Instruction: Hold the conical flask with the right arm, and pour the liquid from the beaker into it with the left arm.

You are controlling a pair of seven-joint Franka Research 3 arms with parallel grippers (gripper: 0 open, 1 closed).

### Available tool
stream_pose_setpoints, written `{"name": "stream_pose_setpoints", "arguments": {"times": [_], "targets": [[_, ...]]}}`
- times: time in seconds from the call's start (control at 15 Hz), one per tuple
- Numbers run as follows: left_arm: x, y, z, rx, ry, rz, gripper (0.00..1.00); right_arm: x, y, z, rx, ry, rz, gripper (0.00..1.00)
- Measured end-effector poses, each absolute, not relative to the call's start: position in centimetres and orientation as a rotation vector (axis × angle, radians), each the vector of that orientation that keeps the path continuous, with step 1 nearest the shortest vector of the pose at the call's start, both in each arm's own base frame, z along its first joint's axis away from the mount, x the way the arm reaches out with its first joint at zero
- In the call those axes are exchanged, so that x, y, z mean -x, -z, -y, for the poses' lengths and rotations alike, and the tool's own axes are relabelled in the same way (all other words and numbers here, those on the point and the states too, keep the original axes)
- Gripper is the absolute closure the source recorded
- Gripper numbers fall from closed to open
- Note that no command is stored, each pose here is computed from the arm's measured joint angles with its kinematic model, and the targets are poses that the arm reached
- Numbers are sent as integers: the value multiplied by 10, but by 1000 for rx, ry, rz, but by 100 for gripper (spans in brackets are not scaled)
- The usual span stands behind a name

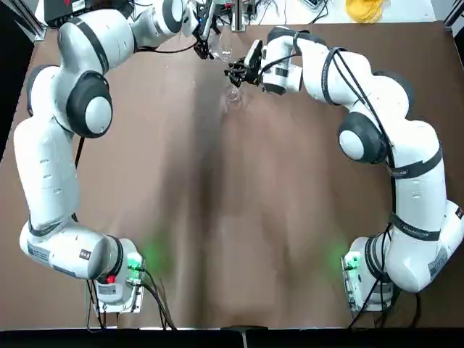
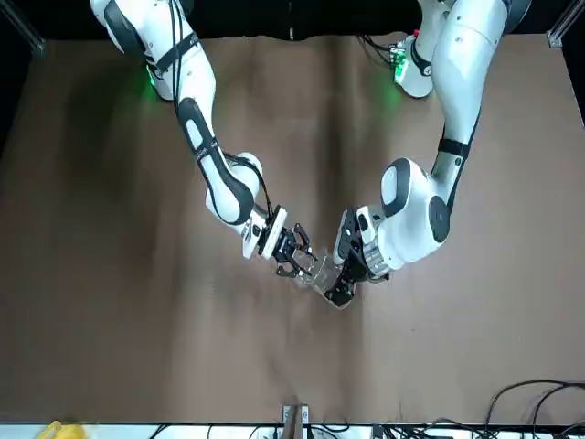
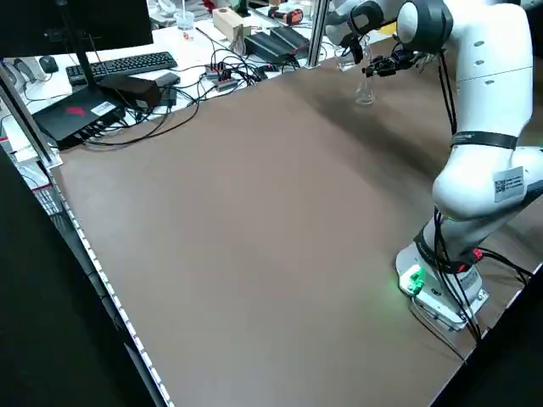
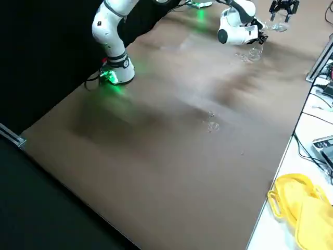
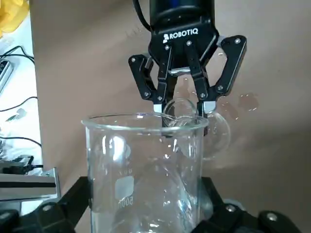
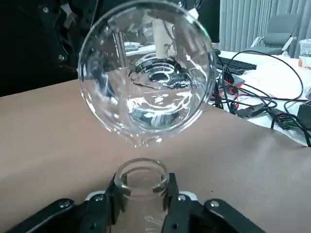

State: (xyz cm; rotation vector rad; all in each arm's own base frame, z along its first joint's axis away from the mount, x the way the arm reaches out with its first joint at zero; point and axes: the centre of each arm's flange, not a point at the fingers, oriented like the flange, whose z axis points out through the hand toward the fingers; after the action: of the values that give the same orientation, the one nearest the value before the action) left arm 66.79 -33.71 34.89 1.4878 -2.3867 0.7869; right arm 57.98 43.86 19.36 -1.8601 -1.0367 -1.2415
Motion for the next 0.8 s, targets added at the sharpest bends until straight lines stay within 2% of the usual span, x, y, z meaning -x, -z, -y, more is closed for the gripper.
{"name": "stream_pose_setpoints", "arguments": {"times": [0.8], "targets": [[-661, -352, 349, -1546, -725, 2430, 4, -580, -193, -439, 1861, 1240, 1037, 61]]}}
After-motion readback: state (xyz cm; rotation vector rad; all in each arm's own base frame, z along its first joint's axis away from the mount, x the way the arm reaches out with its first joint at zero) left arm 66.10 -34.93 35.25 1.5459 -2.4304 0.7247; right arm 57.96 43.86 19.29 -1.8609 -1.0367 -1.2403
